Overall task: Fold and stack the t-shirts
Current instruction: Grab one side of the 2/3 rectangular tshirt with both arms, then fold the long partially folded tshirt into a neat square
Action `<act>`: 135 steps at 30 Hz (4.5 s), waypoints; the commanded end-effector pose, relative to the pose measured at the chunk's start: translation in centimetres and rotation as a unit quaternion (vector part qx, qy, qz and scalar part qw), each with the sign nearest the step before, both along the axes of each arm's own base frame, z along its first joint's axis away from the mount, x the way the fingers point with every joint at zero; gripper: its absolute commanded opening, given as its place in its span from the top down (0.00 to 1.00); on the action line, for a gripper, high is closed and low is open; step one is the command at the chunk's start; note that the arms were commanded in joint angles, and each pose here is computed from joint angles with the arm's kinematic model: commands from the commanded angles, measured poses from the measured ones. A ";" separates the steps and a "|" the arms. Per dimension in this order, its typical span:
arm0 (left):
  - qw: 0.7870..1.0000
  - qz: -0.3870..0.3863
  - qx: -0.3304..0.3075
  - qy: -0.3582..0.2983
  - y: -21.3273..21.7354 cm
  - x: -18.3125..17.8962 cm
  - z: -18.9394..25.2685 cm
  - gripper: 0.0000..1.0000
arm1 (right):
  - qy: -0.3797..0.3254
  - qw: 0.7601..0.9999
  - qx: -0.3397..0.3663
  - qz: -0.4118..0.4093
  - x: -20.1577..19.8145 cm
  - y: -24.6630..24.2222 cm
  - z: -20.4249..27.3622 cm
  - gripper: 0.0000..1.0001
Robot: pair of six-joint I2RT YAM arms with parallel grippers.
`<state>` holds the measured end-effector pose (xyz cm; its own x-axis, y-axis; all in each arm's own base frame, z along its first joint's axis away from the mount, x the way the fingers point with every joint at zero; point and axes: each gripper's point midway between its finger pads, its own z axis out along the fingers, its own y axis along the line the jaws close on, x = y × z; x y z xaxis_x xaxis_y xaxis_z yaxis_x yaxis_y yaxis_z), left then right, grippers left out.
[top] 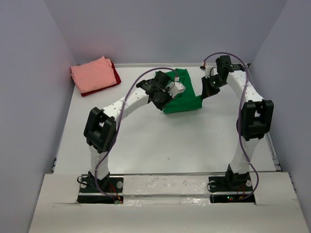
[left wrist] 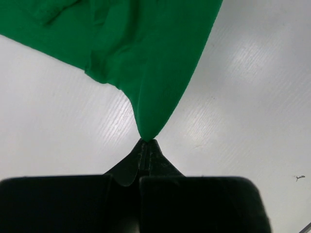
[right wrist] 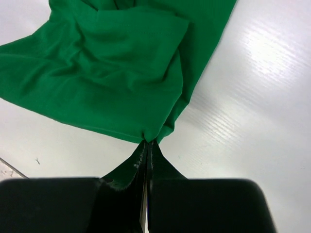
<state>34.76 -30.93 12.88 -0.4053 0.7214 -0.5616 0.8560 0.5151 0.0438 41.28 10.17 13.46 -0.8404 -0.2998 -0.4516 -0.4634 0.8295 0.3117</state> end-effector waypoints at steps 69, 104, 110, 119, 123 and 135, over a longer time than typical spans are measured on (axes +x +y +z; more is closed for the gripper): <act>0.939 0.231 -0.021 -0.254 3.7 22.1 6.2 1.00 | -0.297 0.951 0.080 0.020 21.2 3.4 5.6 1.00; 0.887 0.321 0.048 -0.329 5.5 27.7 -0.4 1.00 | -0.335 0.938 0.092 0.019 26.0 4.0 0.4 1.00; 0.882 0.314 0.089 -0.339 5.4 27.9 -2.0 1.00 | -0.326 0.942 0.083 0.010 26.4 3.7 -1.5 0.87; 0.880 0.316 0.109 -0.338 5.4 27.8 -3.3 0.01 | -0.312 0.947 0.077 0.008 25.9 3.5 -2.0 0.00; 0.871 0.324 0.103 -0.353 5.5 27.8 -1.0 0.01 | -0.316 0.946 0.073 0.011 25.2 3.4 -0.7 0.00; 0.830 0.365 0.034 -0.421 8.9 23.4 16.6 0.01 | -0.348 0.935 0.065 0.036 20.3 3.0 8.2 0.00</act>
